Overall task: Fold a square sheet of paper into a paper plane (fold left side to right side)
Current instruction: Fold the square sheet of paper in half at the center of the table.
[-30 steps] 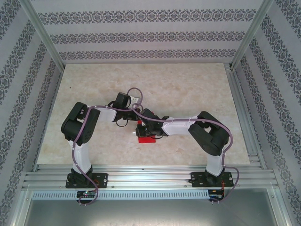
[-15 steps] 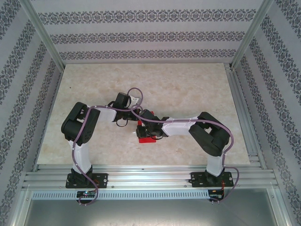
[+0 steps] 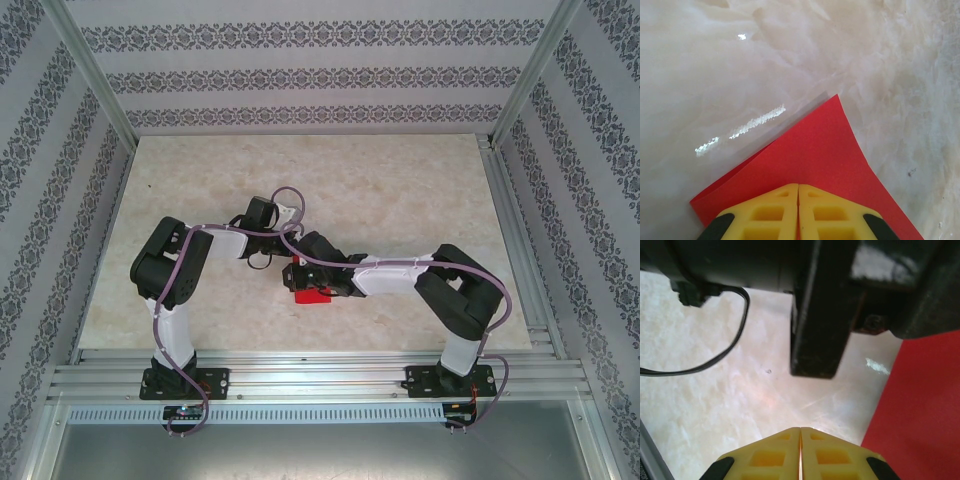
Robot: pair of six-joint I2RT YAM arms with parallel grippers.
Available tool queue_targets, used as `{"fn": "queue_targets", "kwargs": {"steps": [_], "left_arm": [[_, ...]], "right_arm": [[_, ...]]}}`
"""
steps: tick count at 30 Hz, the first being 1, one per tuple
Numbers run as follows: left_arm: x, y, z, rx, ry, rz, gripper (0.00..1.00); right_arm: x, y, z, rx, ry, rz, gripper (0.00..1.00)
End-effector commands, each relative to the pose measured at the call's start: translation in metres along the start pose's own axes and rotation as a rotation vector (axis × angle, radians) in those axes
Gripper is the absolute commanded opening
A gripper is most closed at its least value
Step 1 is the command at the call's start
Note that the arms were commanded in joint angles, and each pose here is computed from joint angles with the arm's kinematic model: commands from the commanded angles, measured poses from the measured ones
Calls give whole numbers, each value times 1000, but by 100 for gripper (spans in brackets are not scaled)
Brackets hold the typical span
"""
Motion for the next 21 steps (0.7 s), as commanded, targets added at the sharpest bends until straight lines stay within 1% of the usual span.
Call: {"fn": "queue_targets", "kwargs": {"steps": [1,6,13,21], "left_arm": [[20,-11,-29,103,27,91,8],[19,-12,-28,105,20,92,8],[21,-14,-28,106,22,97,8],[22,-15,-29,110,22,98,8]], "right_arm": [[-1,-6,-4,10,-15,13,10],[-13,-18,-11,52,-37,-18,10],[-23,-24,-25,130,-68,-58,10],[-26,-26,-56,229,-100,-95,10]]}}
Point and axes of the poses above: each hand's point on the last joint's axis, 136 mm out from that joint toward the fingers, its own y axis back along the fingers, its own x axis along the line the jaws close on, z = x × y, the point moved 4 cm from there along y, back along the fingers, and after that the axes turned 4 degrees about y, right-handed, at the moved point
